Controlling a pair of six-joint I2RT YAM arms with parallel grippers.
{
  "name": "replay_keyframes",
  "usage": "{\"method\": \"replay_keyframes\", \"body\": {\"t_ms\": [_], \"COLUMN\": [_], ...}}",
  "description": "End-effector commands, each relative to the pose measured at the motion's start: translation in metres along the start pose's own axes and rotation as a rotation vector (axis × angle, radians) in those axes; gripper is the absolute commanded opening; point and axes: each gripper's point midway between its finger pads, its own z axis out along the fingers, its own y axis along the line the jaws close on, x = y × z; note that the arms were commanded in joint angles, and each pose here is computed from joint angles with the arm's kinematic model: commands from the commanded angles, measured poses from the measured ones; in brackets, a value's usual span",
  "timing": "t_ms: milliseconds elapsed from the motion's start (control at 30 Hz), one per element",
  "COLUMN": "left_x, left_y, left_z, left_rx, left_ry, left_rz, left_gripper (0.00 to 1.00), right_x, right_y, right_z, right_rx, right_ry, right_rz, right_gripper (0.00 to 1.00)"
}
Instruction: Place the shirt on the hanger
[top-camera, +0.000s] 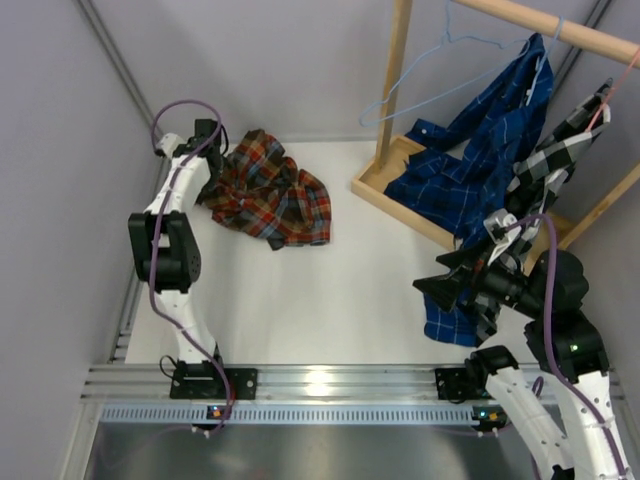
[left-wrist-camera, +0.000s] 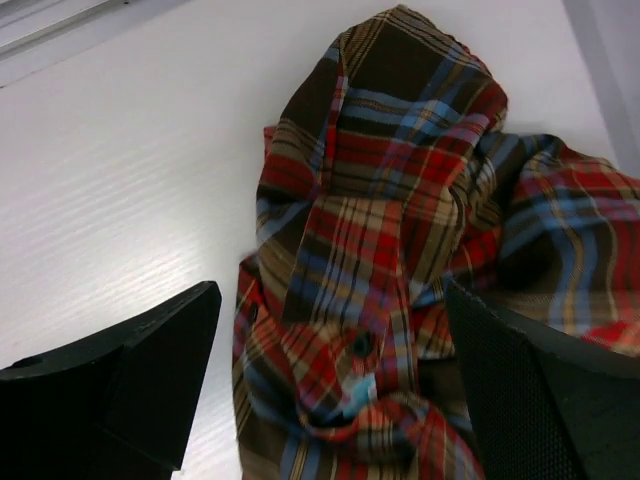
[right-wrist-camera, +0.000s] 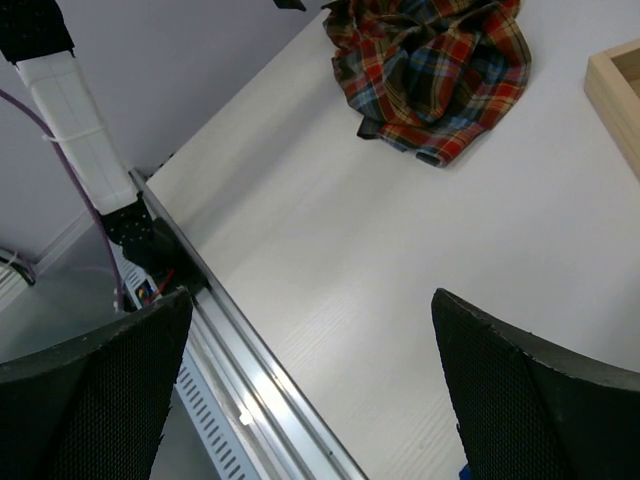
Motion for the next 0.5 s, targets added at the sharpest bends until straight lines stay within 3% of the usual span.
{"method": "replay_keyframes", "body": {"t_ms": [0, 133, 267, 300, 400, 433, 467], "left_x": [0.016, 0.046, 0.061, 0.056, 0.037, 0.02, 0.008], "left_y": [-0.001, -0.009, -0.024, -0.028, -0.033, -0.039, -0.048], "left_z": [0.036, 0.059, 0.063, 0.056, 0.034, 0.014, 0.0], "left_rx": [-0.019, -0.006, 0.051, 0.07, 0.11, 0.16, 0.211], "left_ry": [0.087, 0.184, 0.262, 0.259, 0.227, 0.198, 0.179], "left_rz": [0.011, 0.011, 0.049, 0.044, 0.034, 0.061, 0.085], "left_gripper": [0.96, 0.88, 0.35, 0.08, 0.07, 0.0, 0.0], "right_x": [-0.01, -0.019, -0.018, -0.016, -0.012, -0.011, -0.01], "right_y": [-0.005, -0.007, -0.01, -0.012, -0.024, -0.026, -0.027], "right_z": [0.001, 0.004, 0.007, 0.008, 0.01, 0.011, 0.012], "right_rx": [0.026, 0.04, 0.04, 0.049, 0.102, 0.112, 0.111], "right_ry": [-0.045, -0.052, -0.046, -0.044, -0.039, -0.036, -0.033], "right_rz": [-0.059, -0.058, -0.047, -0.05, -0.052, -0.05, -0.049], "right_gripper": [0.99, 0.99, 0.99, 0.99, 0.99, 1.0, 0.99]}}
